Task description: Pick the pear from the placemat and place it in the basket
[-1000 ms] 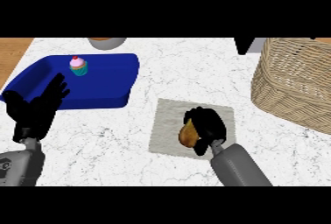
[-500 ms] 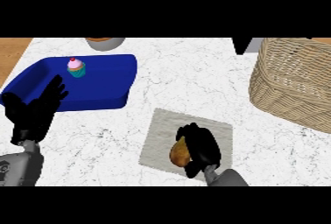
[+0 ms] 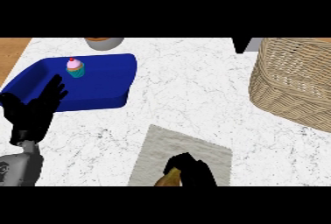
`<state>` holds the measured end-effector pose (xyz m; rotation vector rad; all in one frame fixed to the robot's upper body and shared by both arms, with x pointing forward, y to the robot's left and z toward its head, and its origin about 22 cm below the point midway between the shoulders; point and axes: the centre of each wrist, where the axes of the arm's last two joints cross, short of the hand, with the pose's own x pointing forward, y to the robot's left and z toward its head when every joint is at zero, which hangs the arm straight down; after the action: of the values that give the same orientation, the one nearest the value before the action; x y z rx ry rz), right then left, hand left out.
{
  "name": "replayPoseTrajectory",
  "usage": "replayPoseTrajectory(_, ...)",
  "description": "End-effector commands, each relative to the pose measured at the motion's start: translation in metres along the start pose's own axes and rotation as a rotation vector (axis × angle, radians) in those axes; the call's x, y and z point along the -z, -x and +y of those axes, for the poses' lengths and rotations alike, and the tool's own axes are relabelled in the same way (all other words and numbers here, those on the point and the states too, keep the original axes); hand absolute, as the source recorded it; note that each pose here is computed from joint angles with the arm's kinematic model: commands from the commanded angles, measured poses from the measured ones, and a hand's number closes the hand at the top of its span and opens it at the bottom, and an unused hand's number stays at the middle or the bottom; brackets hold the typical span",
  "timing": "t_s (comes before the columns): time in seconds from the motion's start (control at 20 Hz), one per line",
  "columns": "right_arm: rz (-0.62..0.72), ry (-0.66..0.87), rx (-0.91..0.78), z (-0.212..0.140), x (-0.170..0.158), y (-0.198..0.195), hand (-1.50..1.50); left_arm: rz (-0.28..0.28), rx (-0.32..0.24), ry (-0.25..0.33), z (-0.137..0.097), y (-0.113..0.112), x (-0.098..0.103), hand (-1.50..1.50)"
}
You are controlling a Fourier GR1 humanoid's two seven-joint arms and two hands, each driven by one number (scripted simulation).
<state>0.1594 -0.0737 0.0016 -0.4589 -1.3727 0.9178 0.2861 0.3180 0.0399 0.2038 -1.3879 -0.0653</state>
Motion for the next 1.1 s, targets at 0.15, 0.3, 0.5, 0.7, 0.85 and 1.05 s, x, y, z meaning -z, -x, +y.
replayPoseTrajectory(0.15, -0.219, 0.272, 0.262, -0.028, -0.044, -0.045, 1.50, -0.003, 0.001, -0.014, -0.001, 0.003, 0.003, 0.00)
replayPoseTrajectory(0.3, -0.190, 0.375, 0.229, -0.058, -0.058, -0.059, 1.50, 0.013, 0.001, 0.001, -0.004, -0.001, 0.000, 0.00)
replayPoseTrajectory(0.5, -0.153, 0.449, 0.201, -0.076, -0.058, -0.063, 1.50, 0.027, 0.001, -0.011, -0.005, 0.004, -0.002, 0.00)
replayPoseTrajectory(0.7, -0.096, 0.528, 0.169, -0.111, -0.062, -0.071, 1.50, 0.018, 0.004, 0.016, -0.009, 0.010, -0.003, 0.00)
replayPoseTrajectory(0.85, -0.079, 0.576, 0.127, -0.137, -0.057, -0.083, 1.50, -0.018, 0.007, 0.008, -0.012, -0.003, -0.007, 0.00)
replayPoseTrajectory(1.05, -0.044, 0.648, 0.117, -0.180, -0.043, -0.095, 1.50, 0.008, -0.009, 0.011, -0.002, -0.005, 0.003, 0.00)
